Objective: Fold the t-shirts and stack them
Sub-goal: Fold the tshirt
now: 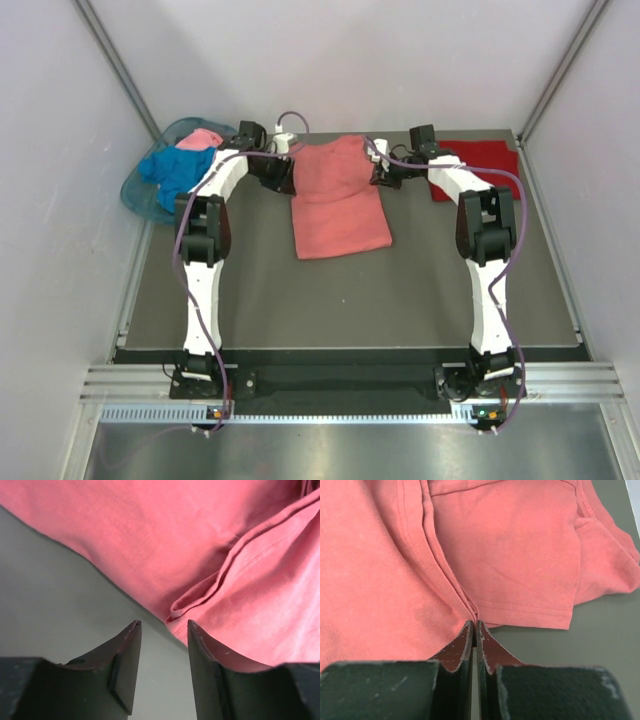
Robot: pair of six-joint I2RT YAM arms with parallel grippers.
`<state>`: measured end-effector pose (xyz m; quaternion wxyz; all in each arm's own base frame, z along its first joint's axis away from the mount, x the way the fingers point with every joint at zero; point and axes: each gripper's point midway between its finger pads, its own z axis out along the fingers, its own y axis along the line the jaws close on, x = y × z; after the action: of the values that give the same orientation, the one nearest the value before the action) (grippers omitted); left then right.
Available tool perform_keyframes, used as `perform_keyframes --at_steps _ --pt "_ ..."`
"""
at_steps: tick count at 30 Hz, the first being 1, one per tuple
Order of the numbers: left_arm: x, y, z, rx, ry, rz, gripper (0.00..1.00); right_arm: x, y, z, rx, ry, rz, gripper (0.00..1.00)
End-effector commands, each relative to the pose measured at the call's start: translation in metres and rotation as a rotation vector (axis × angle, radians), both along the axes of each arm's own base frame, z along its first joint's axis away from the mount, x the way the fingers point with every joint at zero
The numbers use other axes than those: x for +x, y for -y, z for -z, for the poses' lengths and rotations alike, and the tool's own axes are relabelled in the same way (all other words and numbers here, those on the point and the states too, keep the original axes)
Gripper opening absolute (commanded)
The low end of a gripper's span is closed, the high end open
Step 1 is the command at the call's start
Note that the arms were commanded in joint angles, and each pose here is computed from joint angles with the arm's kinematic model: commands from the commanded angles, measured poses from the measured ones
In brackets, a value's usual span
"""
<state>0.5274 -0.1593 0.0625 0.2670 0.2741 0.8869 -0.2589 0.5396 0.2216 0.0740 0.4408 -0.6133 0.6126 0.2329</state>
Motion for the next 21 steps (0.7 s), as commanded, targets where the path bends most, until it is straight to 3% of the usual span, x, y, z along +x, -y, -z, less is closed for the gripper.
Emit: perform_keyframes --at_steps 1,21 --pt "-0.002 0.005 -0.006 -0.037 0.000 0.053 0.47 0.005 -0.006 -0.029 0.052 0.088 -0.039 0.00" --pt "0.004 0.016 -0.003 -0.098 0.001 0.062 0.47 0.006 -0.006 -0.034 0.058 0.099 -0.036 0.00"
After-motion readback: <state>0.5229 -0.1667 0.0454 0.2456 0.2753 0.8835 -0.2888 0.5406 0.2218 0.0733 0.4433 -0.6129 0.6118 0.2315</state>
